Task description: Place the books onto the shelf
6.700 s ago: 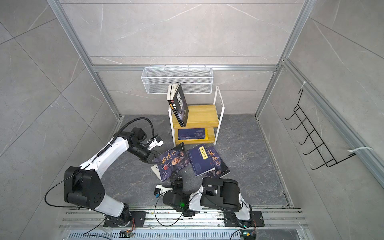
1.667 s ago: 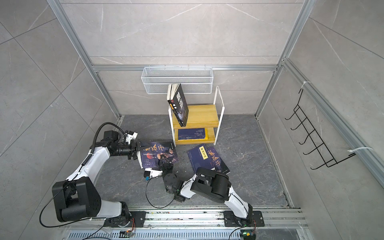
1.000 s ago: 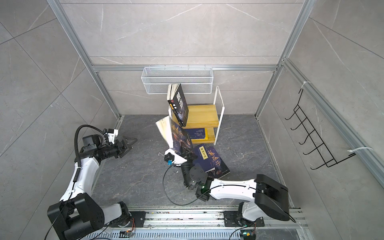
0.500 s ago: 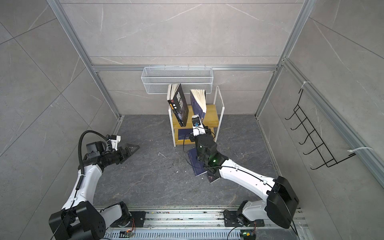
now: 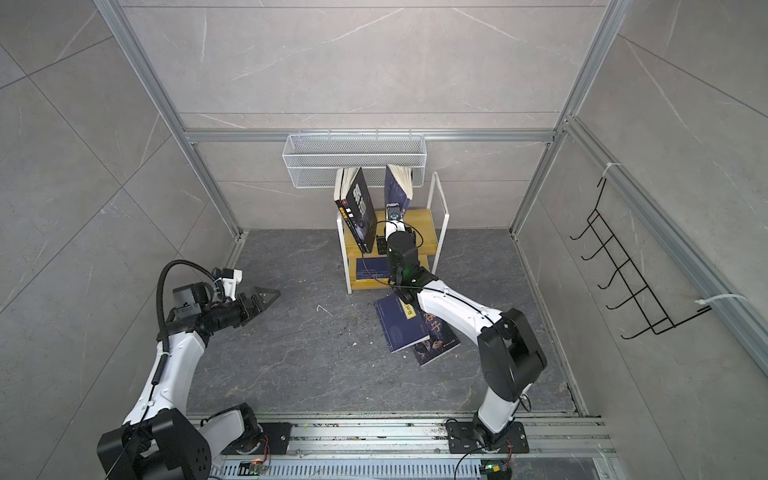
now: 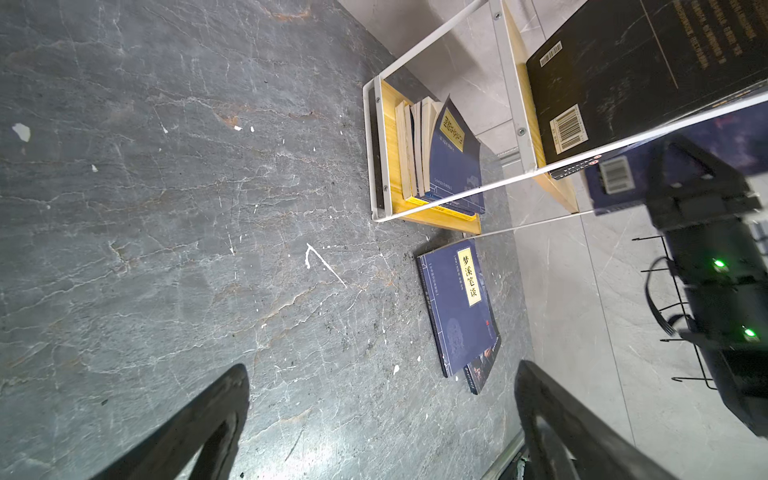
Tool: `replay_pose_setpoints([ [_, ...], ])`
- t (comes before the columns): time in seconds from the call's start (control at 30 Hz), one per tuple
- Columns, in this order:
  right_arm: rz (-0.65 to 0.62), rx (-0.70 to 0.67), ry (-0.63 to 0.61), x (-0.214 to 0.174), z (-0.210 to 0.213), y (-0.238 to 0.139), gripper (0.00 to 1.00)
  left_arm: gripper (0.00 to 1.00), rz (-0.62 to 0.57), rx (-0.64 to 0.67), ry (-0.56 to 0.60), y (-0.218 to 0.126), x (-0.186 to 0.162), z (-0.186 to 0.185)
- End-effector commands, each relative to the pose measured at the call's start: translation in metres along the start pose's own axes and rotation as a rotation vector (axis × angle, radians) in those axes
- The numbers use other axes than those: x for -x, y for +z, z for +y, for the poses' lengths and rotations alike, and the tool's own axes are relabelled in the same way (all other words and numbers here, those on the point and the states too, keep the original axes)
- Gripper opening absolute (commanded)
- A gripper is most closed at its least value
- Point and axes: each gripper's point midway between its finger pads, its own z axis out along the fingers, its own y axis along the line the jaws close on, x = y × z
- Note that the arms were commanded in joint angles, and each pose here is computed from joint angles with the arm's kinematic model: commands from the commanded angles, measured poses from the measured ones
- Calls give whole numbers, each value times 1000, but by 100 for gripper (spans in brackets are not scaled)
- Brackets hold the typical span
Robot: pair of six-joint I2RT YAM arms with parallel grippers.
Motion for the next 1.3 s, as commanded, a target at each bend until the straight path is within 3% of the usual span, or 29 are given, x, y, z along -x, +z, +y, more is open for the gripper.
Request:
replay_pose_setpoints([
  [0.0,-124,12,98,42,4,10,0,100,-21,-16,58,-3,6,-9],
  [0.4,-93,44,109,20,15,24,0,100,-20,-12,69,-3,7,-10],
  [0.67,-59,100,103,11,22,18,19,100,-24,-12,70,-3,8,-9],
  [0.87,-40,132,97,9,25,10,28,100,-23,-11,67,-4,7,-10],
  [1.27,-19,138,-6,-1,34,9,33,100,-19,-6,53,-3,8,-8],
])
